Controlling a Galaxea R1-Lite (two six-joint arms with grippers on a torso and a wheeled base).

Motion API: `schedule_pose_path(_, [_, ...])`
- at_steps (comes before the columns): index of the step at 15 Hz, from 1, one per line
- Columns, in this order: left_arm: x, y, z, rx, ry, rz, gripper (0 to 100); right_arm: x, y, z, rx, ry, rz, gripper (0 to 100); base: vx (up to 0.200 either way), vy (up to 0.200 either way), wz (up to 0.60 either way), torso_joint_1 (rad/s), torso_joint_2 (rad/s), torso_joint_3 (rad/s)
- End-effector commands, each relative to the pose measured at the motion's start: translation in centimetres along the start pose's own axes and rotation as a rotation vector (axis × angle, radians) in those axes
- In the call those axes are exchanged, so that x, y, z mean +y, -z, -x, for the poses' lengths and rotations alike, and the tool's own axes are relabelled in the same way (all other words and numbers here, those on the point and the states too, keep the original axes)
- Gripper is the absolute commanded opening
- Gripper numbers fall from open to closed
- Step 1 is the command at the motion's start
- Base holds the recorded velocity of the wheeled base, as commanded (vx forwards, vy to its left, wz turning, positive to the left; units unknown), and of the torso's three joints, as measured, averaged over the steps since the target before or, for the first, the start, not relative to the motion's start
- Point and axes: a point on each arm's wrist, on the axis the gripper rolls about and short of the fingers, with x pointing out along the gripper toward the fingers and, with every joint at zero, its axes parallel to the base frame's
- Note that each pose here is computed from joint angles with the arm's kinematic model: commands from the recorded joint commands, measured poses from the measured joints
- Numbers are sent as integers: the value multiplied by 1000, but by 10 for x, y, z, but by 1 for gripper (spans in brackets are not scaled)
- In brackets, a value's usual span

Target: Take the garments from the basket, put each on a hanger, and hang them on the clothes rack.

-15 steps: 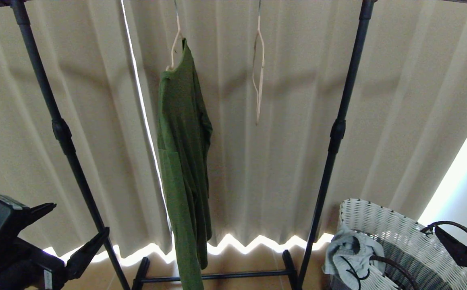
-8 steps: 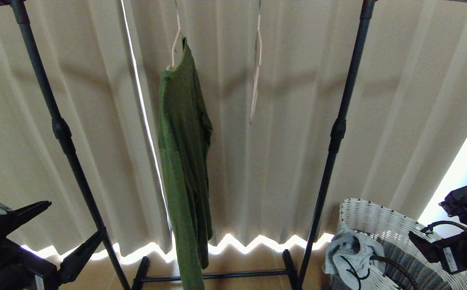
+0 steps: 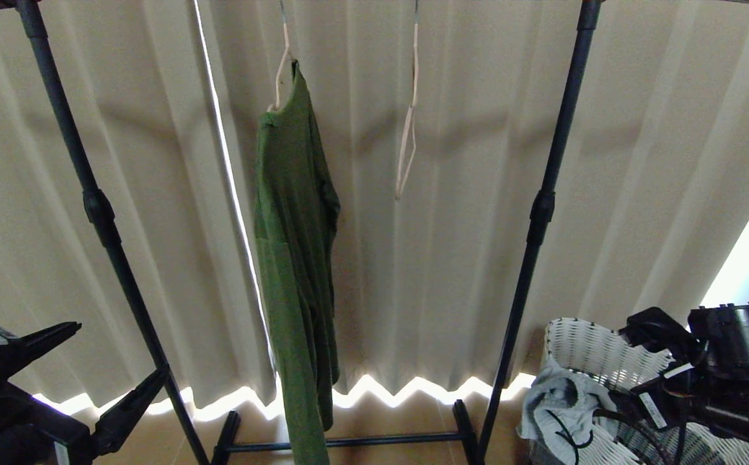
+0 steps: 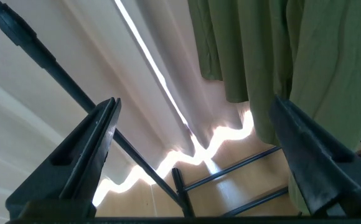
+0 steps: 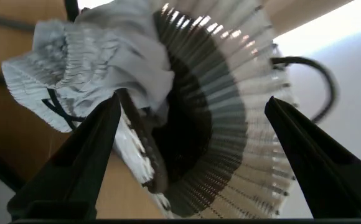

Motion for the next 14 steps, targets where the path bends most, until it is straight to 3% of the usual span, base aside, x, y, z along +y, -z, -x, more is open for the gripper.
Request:
schedule_pose_path(1, [0,0,1,-3,-2,1,100,9,-5,-18,36,-24,24,100,0,0,0,0,0,0])
schedule_pose_path(5, [1,-1,3,-16,-6,-3,100,27,-25,-10,-59,-105,57,100,0,0,0,0,0,0])
schedule_pose_path(8, [1,-1,3,-15,-6,-3,100,39,-36,-9,-90,-134,38,100,0,0,0,0,0,0])
schedule_pose_path(10, [1,-1,3,-16,-6,-3,100,45,-32,-18,-49,-127,62,100,0,0,0,0,0,0])
schedule_pose_path(14, [1,-1,3,-16,-6,-3,100,45,-22,-35,48,-3,84,100,0,0,0,0,0,0])
